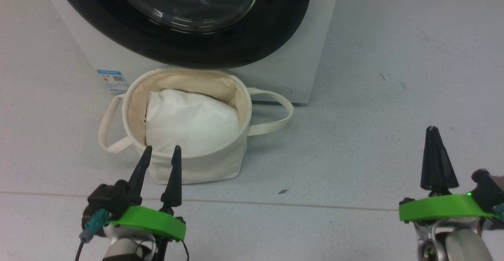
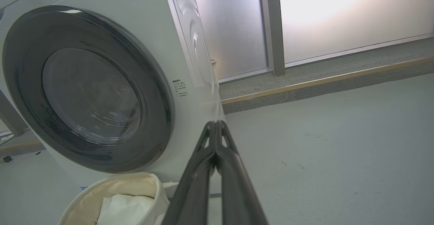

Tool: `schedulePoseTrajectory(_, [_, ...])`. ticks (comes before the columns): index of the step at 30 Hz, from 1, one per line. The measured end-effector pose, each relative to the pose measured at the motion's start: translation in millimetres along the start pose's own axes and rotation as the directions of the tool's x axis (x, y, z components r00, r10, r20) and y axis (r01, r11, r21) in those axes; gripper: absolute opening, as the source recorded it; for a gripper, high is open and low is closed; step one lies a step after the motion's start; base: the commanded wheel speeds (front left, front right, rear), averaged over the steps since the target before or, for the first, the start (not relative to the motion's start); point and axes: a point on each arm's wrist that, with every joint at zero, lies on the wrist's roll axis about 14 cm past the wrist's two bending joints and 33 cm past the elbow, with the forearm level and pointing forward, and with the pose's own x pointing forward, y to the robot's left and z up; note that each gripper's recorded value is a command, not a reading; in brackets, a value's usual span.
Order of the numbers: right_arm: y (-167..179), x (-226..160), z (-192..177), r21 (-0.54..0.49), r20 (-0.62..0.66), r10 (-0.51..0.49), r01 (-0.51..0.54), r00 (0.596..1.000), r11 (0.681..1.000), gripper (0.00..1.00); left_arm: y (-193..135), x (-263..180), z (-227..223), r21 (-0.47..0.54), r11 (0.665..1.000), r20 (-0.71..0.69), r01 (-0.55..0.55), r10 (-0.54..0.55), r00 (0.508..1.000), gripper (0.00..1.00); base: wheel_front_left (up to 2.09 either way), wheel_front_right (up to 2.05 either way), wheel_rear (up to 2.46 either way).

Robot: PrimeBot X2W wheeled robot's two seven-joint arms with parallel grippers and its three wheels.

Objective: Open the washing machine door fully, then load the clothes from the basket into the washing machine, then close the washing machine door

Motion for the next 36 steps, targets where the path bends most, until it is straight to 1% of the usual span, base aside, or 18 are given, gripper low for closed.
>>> schedulePoseTrajectory(7, [1.1,-4.5,1.1,-0.007,0.0,0.002,-0.002,1.0,1.0,1.0,-11.9,2.7,8.2,0.037,0.998,0.025,0.045,-0.046,0.999,1.0,0.0,0.0,0.0])
schedulePoseTrajectory(11, [4.1,-4.8,4.7,-0.004,0.01,0.01,-0.01,1.0,1.0,1.0,-13.4,0.5,15.2,0.039,0.998,0.045,0.049,-0.05,0.998,1.0,0.0,0.0,0.0])
schedulePoseTrajectory(14, [4.8,-5.5,7.8,-0.013,0.018,0.013,-0.013,1.0,1.0,1.0,-12.1,-5.6,14.6,0.04,0.998,0.043,0.042,-0.044,0.998,1.0,0.0,0.0,0.0])
schedulePoseTrajectory(16, [5.0,-6.0,8.0,-0.057,0.014,0.02,-0.019,1.0,0.998,1.0,-9.2,-9.7,12.1,0.042,0.999,0.036,0.029,-0.03,0.999,1.0,0.0,0.0,0.0])
schedulePoseTrajectory(18, [6.3,-6.0,7.2,-0.073,0.01,0.026,-0.025,1.0,0.997,1.0,-8.1,-12.2,10.0,0.042,0.999,0.029,0.026,-0.027,0.999,1.0,0.0,0.0,0.0])
schedulePoseTrajectory(22, [6.9,-5.3,5.8,-0.079,0.005,0.029,-0.028,1.0,0.996,1.0,-7.1,-13.9,10.9,0.043,0.999,0.031,0.022,-0.024,0.999,1.0,0.0,0.0,0.0])
schedulePoseTrajectory(27, [7.5,-5.7,-4.6,-0.083,-0.028,0.03,-0.032,0.999,0.996,1.0,-4.5,-16.2,12.3,0.039,0.999,0.035,0.01,-0.011,0.999,1.0,0.0,0.0,0.0])
schedulePoseTrajectory(36, [9.5,-4.0,-6.8,-0.085,-0.033,0.037,-0.039,0.999,0.996,1.0,-0.7,-18.6,9.1,0.039,0.999,0.024,-0.002,0.001,1.0,1.0,0.0,0.0,0.0])
